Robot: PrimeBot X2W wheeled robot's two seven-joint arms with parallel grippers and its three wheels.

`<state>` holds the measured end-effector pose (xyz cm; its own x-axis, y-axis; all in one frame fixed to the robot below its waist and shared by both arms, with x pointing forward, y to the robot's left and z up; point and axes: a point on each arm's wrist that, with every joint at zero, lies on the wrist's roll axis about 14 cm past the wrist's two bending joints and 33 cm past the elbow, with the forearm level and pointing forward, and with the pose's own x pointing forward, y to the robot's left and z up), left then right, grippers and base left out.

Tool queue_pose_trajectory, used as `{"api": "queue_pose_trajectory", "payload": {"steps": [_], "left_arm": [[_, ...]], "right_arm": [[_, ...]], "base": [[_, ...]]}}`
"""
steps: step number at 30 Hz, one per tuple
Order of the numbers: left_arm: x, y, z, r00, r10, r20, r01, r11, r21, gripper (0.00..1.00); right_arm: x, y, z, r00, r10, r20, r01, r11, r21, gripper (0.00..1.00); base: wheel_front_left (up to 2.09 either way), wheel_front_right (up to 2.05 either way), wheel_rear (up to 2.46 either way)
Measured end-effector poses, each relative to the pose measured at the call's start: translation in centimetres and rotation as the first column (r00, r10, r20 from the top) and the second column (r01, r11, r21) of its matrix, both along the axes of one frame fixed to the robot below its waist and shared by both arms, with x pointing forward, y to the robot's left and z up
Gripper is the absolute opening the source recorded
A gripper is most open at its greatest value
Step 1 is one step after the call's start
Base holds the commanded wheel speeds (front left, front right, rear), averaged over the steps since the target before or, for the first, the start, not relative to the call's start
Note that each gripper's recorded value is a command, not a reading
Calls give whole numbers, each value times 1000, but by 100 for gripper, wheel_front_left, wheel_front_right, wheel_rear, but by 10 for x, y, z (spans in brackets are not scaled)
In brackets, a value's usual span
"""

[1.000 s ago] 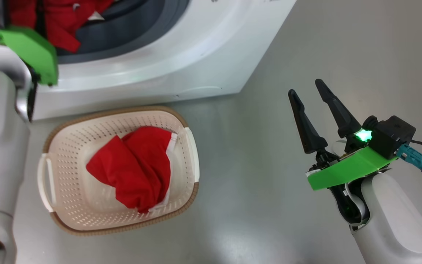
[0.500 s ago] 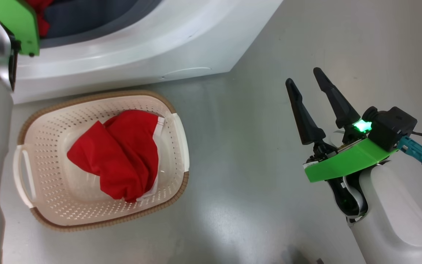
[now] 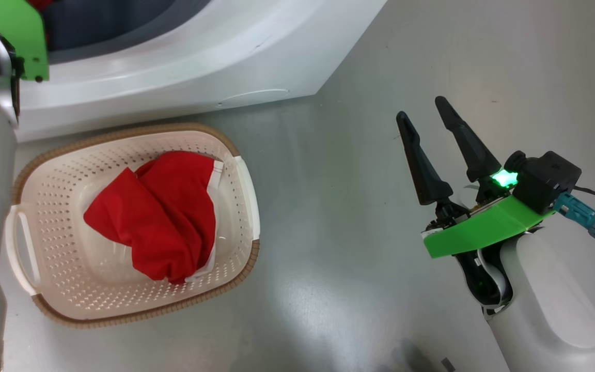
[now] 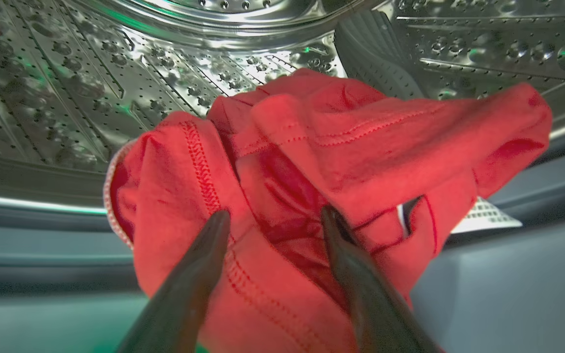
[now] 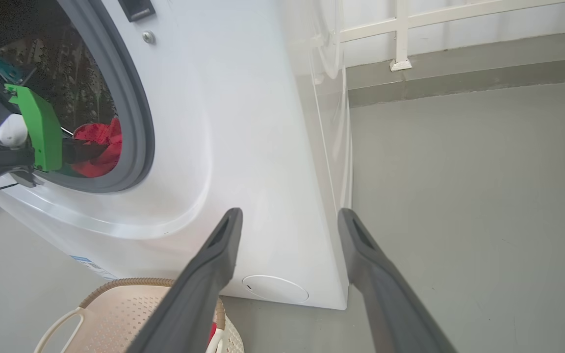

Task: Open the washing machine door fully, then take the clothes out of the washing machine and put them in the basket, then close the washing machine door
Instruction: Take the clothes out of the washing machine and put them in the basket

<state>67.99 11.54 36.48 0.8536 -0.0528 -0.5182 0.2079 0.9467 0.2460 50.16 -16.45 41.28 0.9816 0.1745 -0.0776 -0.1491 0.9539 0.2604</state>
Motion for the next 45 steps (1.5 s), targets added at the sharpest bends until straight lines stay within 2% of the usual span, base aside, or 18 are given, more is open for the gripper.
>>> {"api": "queue_pose_trajectory", "payload": {"steps": [5,6,7,9,10,11,18,26,45], "left_arm": [[-7,0,-9,997,0,-75,0,1000,6,100],[-8,-1,-11,996,-4,-86,5,1000,5,84],[-9,-1,-12,995,-7,-96,7,1000,2,84],[-11,-2,-12,994,-13,-109,13,1000,1,45],[-11,-2,-12,994,-16,-112,16,1000,1,31],[-12,-3,-12,993,-23,-114,23,1000,0,0],[-11,-9,0,996,-42,-75,41,999,-5,0],[-14,-25,33,996,-82,37,84,995,-52,0],[-54,-35,92,970,-97,225,142,971,-192,0]], "right_arm": [[0,-1,1,1000,-3,2,3,1000,0,100],[0,-1,1,1000,-3,2,3,1000,1,100],[0,0,2,1000,-3,3,3,1000,1,100],[0,0,2,1000,-1,5,1,1000,-4,100],[0,0,2,1000,-1,5,1,1000,-5,100],[-1,0,3,1000,-1,5,1,1000,-5,100],[0,0,9,1000,-2,17,2,1000,-5,100],[-1,2,28,998,3,58,-3,1000,-1,100],[-15,19,64,990,64,125,-63,998,-10,100]], "base": [[0,0,0],[0,0,0],[0,0,0],[0,0,0],[0,0,0],[0,0,0],[0,0,0],[0,0,0],[0,0,0]]}}
